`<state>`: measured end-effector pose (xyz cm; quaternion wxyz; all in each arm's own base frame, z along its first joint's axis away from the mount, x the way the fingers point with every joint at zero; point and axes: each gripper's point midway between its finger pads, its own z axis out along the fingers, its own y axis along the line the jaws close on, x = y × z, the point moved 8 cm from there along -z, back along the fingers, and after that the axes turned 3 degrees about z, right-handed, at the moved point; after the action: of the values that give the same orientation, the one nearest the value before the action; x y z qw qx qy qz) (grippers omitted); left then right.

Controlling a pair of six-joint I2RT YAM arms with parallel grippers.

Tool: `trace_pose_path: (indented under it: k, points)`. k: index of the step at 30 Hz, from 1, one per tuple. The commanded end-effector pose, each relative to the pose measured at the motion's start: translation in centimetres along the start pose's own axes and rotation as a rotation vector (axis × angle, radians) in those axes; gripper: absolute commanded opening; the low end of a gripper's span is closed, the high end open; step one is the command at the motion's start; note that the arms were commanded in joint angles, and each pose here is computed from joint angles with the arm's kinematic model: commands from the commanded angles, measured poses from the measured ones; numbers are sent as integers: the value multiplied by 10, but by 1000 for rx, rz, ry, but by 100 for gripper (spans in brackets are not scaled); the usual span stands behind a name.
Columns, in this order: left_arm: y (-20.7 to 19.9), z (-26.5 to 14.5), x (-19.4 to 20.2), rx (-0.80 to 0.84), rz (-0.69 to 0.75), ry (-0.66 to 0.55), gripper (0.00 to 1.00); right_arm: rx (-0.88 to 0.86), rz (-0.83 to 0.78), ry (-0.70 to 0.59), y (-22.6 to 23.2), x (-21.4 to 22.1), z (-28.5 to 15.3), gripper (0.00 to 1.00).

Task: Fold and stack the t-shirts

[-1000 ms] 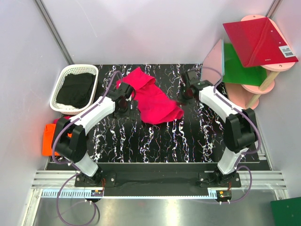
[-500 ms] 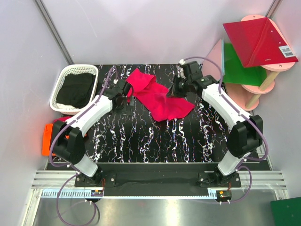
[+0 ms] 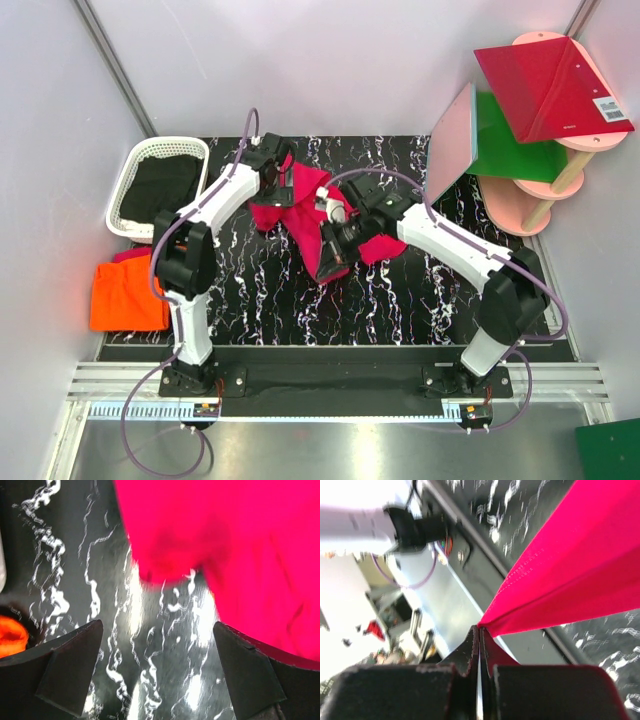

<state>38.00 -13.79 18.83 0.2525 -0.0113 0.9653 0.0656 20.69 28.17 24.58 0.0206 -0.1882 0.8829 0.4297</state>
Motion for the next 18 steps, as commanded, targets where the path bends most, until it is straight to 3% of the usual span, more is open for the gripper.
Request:
trace_pose_path:
  k: [1,8,18]
  points:
    - [-7,14,-20,16,-6,-4,99,-36,23,170,-2,35,-4,0]
    - [-11,50,-11,-33,42,80,99,81,97,210,-34,53,11,0]
    - [-6,48,11,-10,47,117,97,130,106,219,-44,49,19,0]
